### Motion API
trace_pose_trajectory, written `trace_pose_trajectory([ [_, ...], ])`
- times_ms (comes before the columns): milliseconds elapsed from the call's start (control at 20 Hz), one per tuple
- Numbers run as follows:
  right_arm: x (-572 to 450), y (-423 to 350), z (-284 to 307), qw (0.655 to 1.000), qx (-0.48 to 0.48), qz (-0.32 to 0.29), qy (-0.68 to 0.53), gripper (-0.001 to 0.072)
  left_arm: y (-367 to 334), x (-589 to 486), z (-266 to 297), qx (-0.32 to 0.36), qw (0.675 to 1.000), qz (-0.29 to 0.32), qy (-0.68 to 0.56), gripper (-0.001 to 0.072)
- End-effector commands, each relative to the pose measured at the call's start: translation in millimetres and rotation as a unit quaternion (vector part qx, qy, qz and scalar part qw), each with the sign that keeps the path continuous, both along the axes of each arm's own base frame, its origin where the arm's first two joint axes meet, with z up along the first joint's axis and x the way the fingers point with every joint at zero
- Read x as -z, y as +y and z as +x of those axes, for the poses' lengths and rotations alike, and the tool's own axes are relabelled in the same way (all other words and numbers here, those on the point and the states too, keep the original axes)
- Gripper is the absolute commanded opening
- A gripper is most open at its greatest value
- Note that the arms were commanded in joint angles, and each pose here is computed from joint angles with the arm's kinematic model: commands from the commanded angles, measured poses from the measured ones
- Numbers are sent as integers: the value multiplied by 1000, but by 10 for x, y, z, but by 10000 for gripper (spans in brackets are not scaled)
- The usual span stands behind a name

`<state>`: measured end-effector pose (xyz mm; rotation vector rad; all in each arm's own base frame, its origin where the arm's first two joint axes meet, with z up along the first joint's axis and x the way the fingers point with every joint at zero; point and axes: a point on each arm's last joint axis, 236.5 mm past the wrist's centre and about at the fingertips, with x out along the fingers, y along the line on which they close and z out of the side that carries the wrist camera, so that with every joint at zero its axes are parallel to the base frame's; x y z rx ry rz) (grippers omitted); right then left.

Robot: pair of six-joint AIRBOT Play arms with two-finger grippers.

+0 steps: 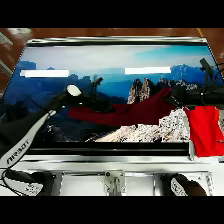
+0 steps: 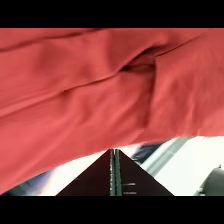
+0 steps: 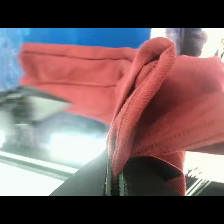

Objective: Fold the shirts.

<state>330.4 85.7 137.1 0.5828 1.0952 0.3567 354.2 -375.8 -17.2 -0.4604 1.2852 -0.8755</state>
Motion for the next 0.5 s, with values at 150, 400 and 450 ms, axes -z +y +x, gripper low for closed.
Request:
trace_pose_trajectory([
  [150, -372, 118, -511, 1000, -10, 0, -14, 65, -1055, 315, -497, -44, 994, -63, 72, 41],
  [400, -469, 138, -612, 1000, -11, -3, -28, 65, -979, 266, -135, -108, 988, -87, 73, 39],
  [450, -481, 134, -565, 999, -6, -1, -34, 65, -892, 129, -18, -109, 988, -95, 53, 38],
])
